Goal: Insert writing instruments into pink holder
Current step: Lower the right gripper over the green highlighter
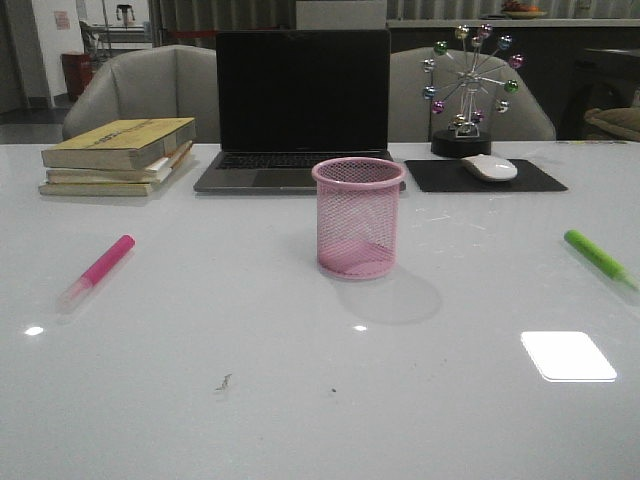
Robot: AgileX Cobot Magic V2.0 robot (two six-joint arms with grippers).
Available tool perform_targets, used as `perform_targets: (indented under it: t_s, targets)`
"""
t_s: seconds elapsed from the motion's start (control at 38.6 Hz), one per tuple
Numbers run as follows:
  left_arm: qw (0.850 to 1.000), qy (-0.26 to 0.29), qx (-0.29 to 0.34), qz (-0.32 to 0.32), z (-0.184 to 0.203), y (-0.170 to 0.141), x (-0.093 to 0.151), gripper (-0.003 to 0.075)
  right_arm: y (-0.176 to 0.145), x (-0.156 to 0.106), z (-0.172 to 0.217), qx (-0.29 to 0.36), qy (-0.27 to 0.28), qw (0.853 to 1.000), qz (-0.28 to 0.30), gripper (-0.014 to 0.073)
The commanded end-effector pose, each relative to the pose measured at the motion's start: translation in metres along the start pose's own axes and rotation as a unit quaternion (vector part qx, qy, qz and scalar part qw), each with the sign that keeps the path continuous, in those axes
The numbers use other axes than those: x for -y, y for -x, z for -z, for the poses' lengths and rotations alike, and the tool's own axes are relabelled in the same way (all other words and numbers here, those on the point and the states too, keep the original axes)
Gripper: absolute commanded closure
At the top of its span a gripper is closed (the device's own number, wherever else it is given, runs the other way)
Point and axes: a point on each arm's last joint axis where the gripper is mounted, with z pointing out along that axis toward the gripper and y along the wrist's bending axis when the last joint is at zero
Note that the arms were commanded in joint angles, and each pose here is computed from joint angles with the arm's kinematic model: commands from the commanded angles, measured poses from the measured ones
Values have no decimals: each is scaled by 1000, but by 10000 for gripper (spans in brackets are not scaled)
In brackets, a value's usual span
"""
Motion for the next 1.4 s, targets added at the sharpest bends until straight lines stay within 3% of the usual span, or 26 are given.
perform_targets:
  t_s: [0.0,0.18,0.29,0.52,0.62,0.7,0.8,0.86,0.91,1.06,1.37]
  targets:
    - [1000,-6,29,2,-19,26,1,621,20,0,-17,19,-1,1000,7,546]
    - [1000,-6,4,2,-60,46,1,621,28,0,-48,-27,-3,1000,7,546]
    - [1000,-5,-17,3,-85,48,1,621,24,0,-68,-85,-5,996,7,546]
    - [995,-4,-104,4,-128,15,1,620,-5,1,-98,-182,-7,983,7,542]
    - [986,-1,-168,5,-140,-8,0,607,-16,1,-108,-209,-8,978,7,456]
    - [974,4,-228,4,-145,-27,-1,544,-25,2,-113,-229,-8,973,6,303]
    - [962,8,-274,12,-149,-42,-1,412,-34,2,-118,-254,-9,967,6,176]
    - [958,12,-284,26,-152,-48,-1,320,-41,2,-121,-276,-9,961,6,157]
    - [956,15,-290,39,-154,-52,-1,276,-46,2,-122,-288,-9,958,6,160]
    - [952,19,-300,55,-157,-58,-1,261,-55,3,-127,-311,-10,950,6,160]
    - [942,21,-329,54,-164,-74,-1,263,-80,4,-142,-444,-15,896,4,160]
